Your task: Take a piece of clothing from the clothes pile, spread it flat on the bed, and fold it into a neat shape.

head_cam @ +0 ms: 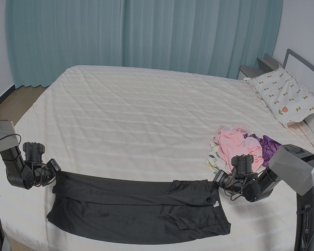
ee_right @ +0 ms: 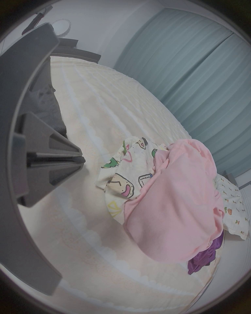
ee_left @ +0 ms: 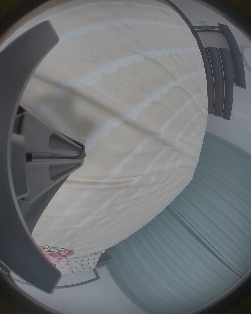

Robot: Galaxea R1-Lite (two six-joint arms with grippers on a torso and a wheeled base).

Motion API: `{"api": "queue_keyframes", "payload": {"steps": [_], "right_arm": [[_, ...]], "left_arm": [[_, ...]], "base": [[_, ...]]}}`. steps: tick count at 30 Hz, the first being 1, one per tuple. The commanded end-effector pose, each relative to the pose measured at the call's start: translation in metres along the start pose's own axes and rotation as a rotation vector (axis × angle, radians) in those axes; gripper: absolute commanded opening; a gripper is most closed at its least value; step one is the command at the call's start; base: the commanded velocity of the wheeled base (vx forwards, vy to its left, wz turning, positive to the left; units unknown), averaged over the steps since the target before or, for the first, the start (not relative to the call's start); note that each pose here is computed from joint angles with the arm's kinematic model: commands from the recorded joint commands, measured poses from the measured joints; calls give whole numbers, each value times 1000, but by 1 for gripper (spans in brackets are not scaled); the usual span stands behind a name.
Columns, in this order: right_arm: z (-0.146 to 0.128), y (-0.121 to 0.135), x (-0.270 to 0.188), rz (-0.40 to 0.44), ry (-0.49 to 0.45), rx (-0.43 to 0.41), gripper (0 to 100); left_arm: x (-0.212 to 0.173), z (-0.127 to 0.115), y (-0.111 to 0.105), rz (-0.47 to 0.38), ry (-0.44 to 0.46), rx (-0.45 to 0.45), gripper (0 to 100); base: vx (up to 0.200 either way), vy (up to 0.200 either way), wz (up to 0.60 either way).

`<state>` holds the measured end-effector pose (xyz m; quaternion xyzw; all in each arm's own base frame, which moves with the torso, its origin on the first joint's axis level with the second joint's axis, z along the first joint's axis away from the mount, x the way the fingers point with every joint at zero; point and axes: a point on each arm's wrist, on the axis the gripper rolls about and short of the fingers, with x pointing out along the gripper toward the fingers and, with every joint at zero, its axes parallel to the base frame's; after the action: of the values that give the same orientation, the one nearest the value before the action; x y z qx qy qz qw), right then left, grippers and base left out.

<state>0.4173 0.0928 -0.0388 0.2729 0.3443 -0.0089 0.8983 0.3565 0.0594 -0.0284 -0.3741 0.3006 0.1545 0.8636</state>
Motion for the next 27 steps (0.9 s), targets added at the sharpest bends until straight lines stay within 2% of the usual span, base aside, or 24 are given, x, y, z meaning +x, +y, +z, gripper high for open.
{"api": "queue_keyframes", "payload": {"steps": [1, 11, 13, 16, 18, 21, 27], "right_arm": [[-3, 0, 1, -1, 9, -3, 100], [6, 10, -17, 25, -15, 21, 100], [7, 17, -29, 39, -15, 81, 100], [4, 18, -30, 36, -7, 90, 100], [0, 16, -31, 27, 6, 90, 100], [-4, 12, -32, 14, 21, 97, 100], [-5, 10, -33, 10, 25, 97, 100]], "left_arm": [[2, -3, 1, 3, 11, 3, 100], [-8, -2, 1, 1, 14, -7, 100], [-27, -5, 1, -38, 63, -11, 100], [-36, -11, 3, -65, 113, -10, 100], [-42, -17, 6, -58, 142, 1, 100], [-46, -30, 16, -23, 188, 86, 100], [-47, -32, 17, -18, 192, 104, 100]], "base": [[0, 0, 0], [0, 0, 0], [0, 0, 0], [0, 0, 0], [0, 0, 0], [0, 0, 0], [0, 0, 0]]}}
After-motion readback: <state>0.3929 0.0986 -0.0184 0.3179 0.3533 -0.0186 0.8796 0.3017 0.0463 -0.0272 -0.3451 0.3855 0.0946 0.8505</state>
